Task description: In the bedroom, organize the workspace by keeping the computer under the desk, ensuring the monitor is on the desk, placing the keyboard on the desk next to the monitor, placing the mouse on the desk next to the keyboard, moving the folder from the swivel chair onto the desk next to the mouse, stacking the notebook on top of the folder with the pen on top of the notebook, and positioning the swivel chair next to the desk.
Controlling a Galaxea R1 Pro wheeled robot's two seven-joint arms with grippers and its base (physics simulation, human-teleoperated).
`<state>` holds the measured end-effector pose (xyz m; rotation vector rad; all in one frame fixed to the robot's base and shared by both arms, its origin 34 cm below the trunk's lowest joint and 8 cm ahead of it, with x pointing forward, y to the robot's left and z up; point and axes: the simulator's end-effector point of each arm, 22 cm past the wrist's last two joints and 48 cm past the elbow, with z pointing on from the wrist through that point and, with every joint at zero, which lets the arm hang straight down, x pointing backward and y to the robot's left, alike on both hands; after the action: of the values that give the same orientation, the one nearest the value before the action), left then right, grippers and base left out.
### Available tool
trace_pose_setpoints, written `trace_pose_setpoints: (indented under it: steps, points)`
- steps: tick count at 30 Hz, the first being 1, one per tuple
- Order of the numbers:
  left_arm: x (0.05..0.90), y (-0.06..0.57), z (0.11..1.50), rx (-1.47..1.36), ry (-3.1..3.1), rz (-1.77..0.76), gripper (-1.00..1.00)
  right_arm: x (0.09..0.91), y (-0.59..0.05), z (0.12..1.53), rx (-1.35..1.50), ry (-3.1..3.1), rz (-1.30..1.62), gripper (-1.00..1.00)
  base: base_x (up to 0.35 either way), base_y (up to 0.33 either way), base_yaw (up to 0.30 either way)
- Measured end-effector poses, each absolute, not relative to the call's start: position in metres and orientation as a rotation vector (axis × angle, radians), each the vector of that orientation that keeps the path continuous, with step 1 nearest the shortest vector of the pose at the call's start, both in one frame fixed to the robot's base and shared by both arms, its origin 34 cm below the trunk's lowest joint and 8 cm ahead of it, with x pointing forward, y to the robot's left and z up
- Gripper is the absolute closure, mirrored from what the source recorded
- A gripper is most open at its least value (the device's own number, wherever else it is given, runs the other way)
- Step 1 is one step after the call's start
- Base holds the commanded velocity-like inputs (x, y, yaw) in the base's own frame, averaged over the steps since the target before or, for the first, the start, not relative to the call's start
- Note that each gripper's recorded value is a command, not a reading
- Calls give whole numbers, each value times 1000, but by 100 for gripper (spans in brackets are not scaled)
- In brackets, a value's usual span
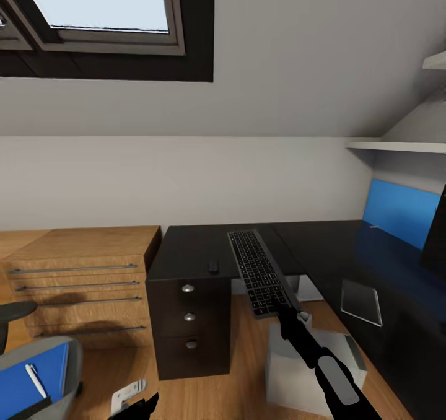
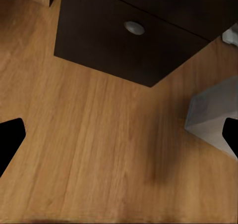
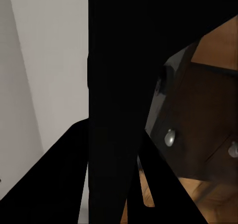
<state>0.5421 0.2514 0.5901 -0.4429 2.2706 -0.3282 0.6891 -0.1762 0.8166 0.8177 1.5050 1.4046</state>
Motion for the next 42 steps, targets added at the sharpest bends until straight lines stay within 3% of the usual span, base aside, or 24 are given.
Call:
trace_pose_setpoints:
  steps: [42]
  points:
    - [541,252,590,-442,2272,-326,-100,689,-180,816,816,1507,1399,100,-275,-84,0]
